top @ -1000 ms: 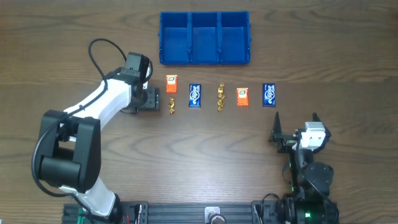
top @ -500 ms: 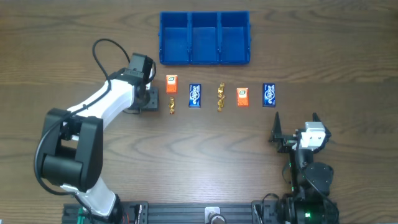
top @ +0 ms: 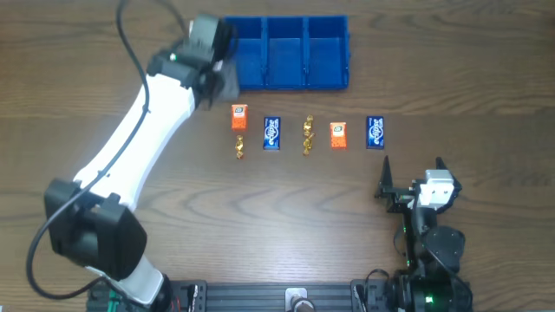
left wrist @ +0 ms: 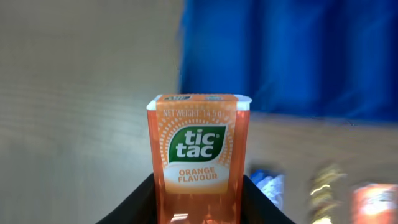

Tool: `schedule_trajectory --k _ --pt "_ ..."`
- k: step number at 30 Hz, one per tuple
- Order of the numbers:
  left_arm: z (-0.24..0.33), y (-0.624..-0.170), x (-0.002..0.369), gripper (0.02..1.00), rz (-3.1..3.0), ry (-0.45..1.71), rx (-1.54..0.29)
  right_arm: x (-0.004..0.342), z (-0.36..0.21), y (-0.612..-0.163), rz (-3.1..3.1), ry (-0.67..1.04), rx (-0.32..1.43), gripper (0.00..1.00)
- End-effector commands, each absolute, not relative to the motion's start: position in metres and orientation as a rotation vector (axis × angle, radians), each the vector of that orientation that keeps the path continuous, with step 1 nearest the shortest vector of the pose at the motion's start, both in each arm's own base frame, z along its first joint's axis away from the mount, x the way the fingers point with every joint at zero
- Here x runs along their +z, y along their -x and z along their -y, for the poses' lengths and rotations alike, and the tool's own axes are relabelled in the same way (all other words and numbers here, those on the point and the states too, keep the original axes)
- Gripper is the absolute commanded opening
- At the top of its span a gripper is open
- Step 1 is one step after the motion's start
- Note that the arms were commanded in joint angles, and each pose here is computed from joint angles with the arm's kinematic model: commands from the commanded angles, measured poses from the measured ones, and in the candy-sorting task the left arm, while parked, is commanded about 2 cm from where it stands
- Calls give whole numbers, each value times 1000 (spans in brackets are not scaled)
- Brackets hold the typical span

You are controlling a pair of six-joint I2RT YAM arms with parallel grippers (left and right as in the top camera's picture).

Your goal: Sort Candies Into Trays

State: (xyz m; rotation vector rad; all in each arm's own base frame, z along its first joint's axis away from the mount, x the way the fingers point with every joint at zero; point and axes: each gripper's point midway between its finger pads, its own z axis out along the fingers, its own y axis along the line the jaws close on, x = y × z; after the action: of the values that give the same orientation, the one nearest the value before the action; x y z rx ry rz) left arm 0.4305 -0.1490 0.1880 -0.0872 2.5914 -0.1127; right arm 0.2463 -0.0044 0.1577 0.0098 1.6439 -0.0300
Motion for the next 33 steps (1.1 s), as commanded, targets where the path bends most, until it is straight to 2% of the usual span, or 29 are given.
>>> schedule_trajectory --k 1,4,8,11,31,33 --pt "165 -477 250 272 -2466 143 -118 157 3 -246 -1647 -12 -16 1000" --pt "176 -501 233 266 -2502 134 -96 157 3 -246 -1647 -12 -16 1000" --pt "185 -521 181 272 -2572 120 -63 157 3 -246 -1647 -12 -16 998" --pt "186 -528 158 275 -2598 88 -36 157 3 -246 -1647 -12 -16 998" --pt "178 -527 139 323 -2653 17 -7 157 3 -246 -1647 -13 -16 1000" --pt "178 -527 139 408 -2654 17 -6 157 3 -246 -1647 -12 -16 998"
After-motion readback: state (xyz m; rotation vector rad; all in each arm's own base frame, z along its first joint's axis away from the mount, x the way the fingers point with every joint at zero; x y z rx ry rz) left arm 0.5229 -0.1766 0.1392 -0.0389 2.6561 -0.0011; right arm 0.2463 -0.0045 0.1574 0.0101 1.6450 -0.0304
